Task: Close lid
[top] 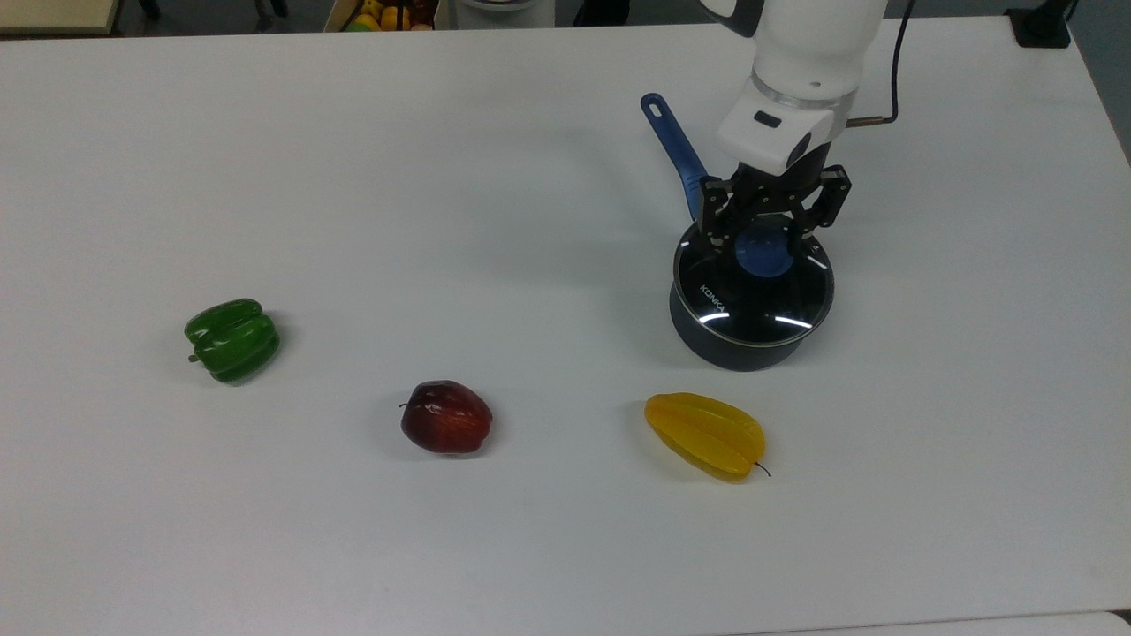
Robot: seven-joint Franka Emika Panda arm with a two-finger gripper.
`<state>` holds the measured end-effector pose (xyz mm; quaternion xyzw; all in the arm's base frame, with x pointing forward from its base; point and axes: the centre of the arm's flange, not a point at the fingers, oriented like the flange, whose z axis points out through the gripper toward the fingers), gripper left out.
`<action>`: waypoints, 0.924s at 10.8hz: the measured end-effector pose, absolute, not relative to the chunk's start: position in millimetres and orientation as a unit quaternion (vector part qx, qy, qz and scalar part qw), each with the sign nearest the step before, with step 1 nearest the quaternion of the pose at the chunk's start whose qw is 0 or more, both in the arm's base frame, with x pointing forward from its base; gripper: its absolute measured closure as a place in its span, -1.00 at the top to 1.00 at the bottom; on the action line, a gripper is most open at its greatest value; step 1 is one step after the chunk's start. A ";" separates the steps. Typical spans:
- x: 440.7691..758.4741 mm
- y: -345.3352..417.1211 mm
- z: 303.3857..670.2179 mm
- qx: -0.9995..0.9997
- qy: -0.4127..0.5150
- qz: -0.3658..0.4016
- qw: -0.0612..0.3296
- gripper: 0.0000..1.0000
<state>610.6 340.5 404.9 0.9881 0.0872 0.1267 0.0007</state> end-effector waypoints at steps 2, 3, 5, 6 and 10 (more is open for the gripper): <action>611.6 339.2 401.1 0.989 0.076 0.124 0.002 1.00; 614.4 336.5 412.7 0.989 0.071 0.133 -0.002 1.00; 622.1 311.2 452.2 0.987 0.051 0.153 -0.010 1.00; 625.1 287.6 473.1 0.987 0.043 0.152 -0.007 1.00; 625.0 143.4 534.7 0.994 0.066 0.082 0.031 1.00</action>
